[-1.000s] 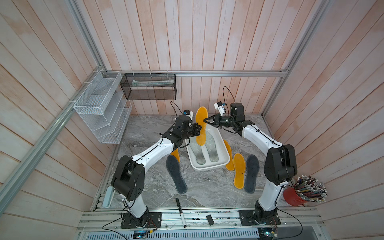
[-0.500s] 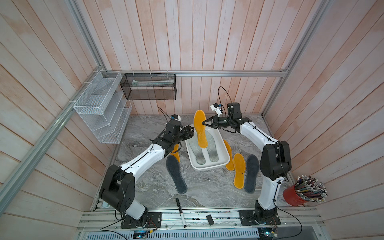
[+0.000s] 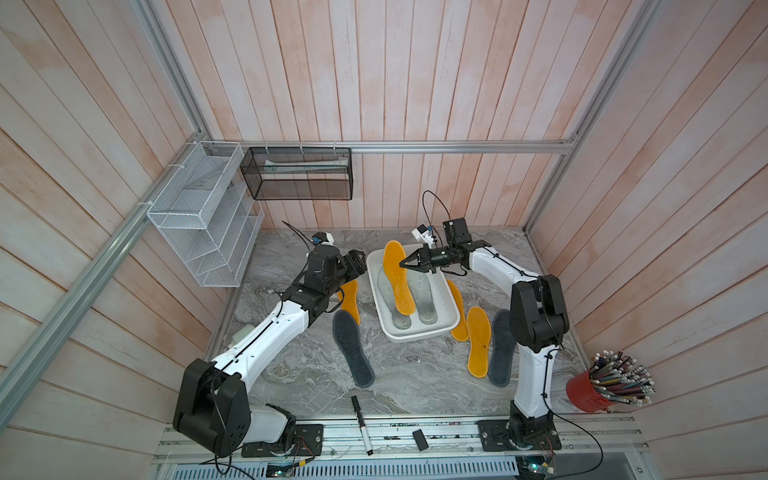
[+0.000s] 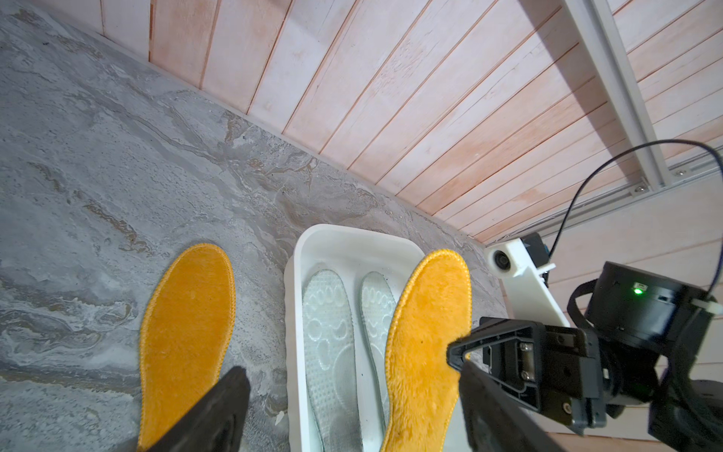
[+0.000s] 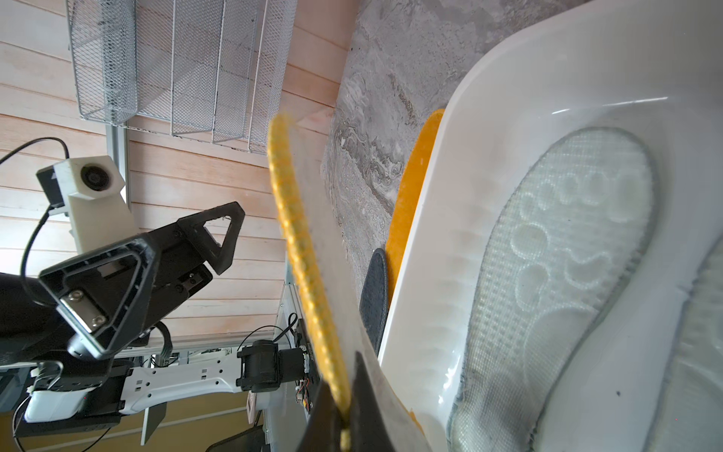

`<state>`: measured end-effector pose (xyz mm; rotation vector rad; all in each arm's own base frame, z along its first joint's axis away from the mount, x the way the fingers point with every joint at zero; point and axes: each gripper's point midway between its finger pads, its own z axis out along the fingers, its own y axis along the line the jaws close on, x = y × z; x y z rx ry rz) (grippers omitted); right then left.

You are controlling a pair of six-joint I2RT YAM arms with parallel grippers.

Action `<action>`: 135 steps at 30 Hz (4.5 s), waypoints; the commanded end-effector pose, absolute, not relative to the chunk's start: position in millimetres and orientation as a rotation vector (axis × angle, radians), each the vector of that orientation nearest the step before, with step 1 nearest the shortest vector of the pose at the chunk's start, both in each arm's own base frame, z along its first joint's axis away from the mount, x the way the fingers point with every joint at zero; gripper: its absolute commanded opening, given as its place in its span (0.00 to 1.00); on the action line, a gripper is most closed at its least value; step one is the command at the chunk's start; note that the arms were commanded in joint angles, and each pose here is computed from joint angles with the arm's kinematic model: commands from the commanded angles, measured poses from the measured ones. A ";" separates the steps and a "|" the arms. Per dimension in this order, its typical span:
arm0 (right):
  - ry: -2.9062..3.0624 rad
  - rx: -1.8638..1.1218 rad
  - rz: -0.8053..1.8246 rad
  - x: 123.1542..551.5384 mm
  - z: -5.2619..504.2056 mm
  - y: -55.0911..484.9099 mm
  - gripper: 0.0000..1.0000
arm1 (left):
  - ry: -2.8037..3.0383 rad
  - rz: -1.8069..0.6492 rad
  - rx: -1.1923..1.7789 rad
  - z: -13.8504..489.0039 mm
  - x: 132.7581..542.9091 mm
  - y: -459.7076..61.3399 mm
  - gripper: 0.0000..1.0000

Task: Put the insoles into the storage box
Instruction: Place the insole in the storage box.

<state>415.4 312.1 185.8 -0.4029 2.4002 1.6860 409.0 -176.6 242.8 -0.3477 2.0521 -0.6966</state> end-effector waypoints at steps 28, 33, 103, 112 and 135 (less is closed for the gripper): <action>2.473 -0.394 1.614 423.2 112.5 326.0 0.00 | 2.110 -0.716 -0.337 216.0 417.3 -186.4 0.92; 2.494 -0.408 1.574 429.4 102.1 325.9 0.00 | 2.117 -0.714 -0.331 214.5 418.9 -187.5 0.92; 2.583 -0.454 1.381 450.3 63.9 330.8 0.07 | 2.136 -0.737 -0.340 204.5 430.3 -195.1 1.00; 2.622 -0.430 1.298 455.8 54.9 324.2 0.25 | 2.139 -0.743 -0.336 203.7 431.6 -196.9 1.00; 2.594 -0.478 0.947 473.7 113.1 275.2 0.46 | 2.144 -0.763 -0.329 202.6 444.4 -205.2 1.00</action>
